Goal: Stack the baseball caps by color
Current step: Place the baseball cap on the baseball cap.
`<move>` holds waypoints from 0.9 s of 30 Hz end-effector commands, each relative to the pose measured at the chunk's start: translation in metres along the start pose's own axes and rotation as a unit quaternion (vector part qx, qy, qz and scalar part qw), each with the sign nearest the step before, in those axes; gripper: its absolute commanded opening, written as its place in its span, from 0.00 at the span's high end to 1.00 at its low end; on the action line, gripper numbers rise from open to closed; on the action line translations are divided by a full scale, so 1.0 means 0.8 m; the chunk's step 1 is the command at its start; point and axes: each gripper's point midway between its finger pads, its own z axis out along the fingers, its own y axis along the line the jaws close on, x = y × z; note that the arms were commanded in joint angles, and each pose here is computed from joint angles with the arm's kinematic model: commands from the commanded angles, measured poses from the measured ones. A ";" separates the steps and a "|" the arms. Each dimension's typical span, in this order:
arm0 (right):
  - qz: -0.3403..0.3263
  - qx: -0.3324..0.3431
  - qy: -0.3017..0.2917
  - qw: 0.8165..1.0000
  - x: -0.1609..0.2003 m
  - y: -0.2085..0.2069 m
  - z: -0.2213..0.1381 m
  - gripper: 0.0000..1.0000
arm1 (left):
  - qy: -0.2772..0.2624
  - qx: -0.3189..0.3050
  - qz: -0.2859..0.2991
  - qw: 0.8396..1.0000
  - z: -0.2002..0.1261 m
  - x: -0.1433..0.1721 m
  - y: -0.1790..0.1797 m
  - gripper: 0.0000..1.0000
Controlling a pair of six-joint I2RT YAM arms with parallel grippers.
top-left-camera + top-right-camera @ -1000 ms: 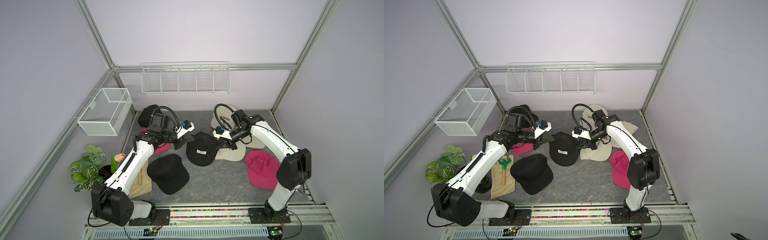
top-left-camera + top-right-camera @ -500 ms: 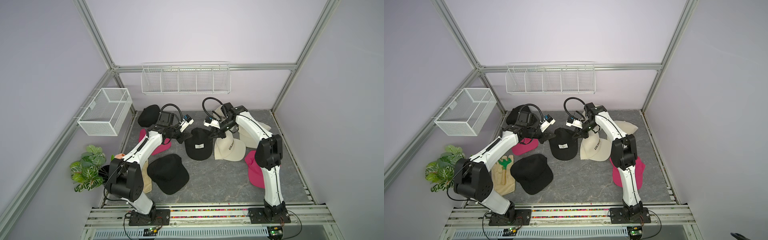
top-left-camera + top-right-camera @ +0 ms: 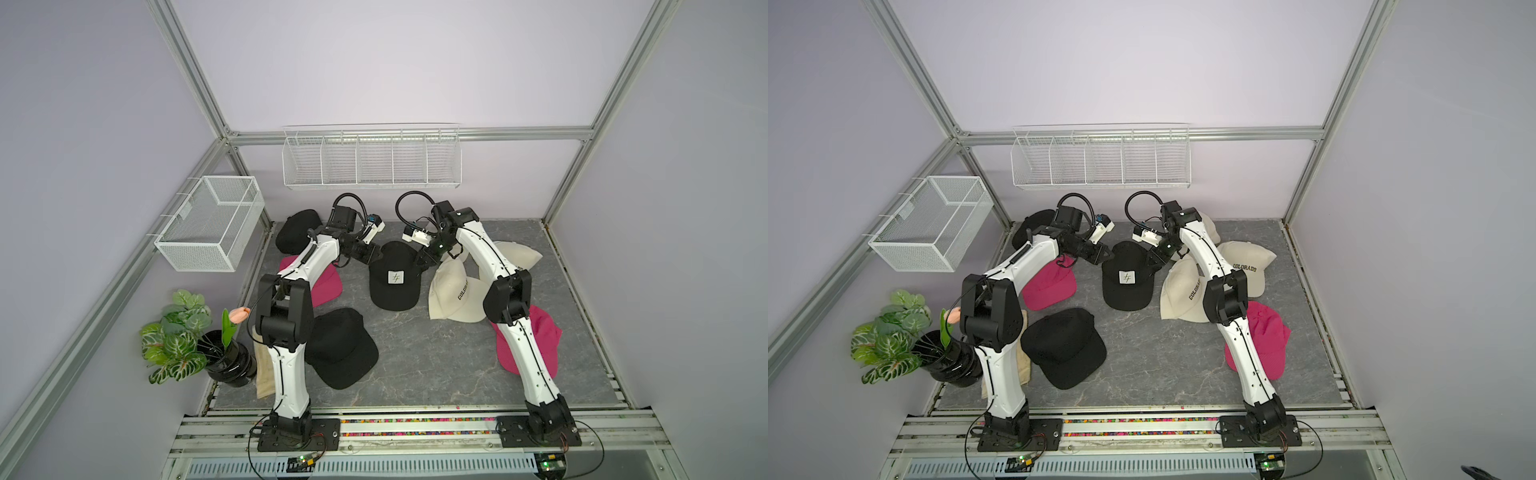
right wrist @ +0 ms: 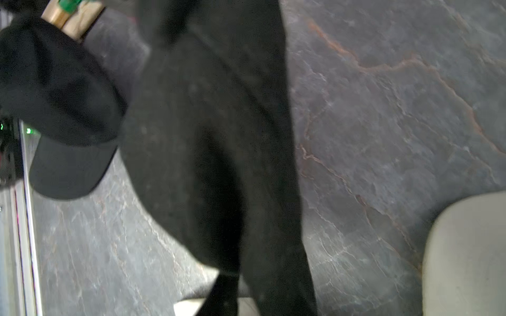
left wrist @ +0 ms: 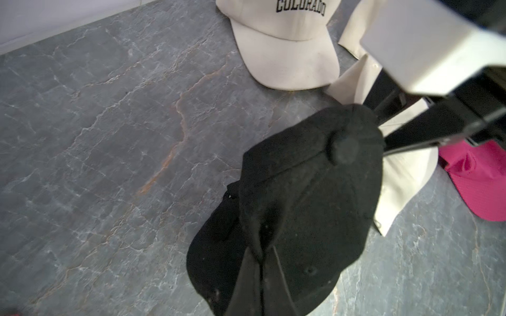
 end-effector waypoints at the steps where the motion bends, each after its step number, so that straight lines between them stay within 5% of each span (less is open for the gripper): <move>1: 0.066 0.066 -0.030 0.995 -0.024 -0.030 -0.014 0.53 | -0.003 -0.053 -0.051 0.997 -0.007 -0.015 0.023 0.79; 5: 0.091 0.087 -0.046 0.991 -0.037 -0.027 -0.042 0.07 | -0.047 -0.094 -0.079 0.991 -0.034 -0.029 0.027 0.35; 9: 0.152 0.127 -0.047 0.979 -0.036 -0.033 -0.065 0.11 | -0.113 -0.137 -0.114 0.977 -0.071 -0.030 0.028 0.00; 14: 0.232 0.126 -0.061 0.963 -0.034 -0.017 -0.063 0.11 | -0.133 -0.141 -0.196 0.961 -0.079 -0.009 0.025 0.00; 18: 0.229 0.136 -0.126 0.956 -0.046 0.005 -0.046 0.11 | -0.120 -0.119 -0.263 0.950 -0.057 0.021 0.023 0.00; 27: 0.341 0.154 -0.273 0.886 -0.023 -0.009 -0.035 0.11 | -0.177 -0.062 -0.349 0.918 -0.027 0.047 0.019 0.00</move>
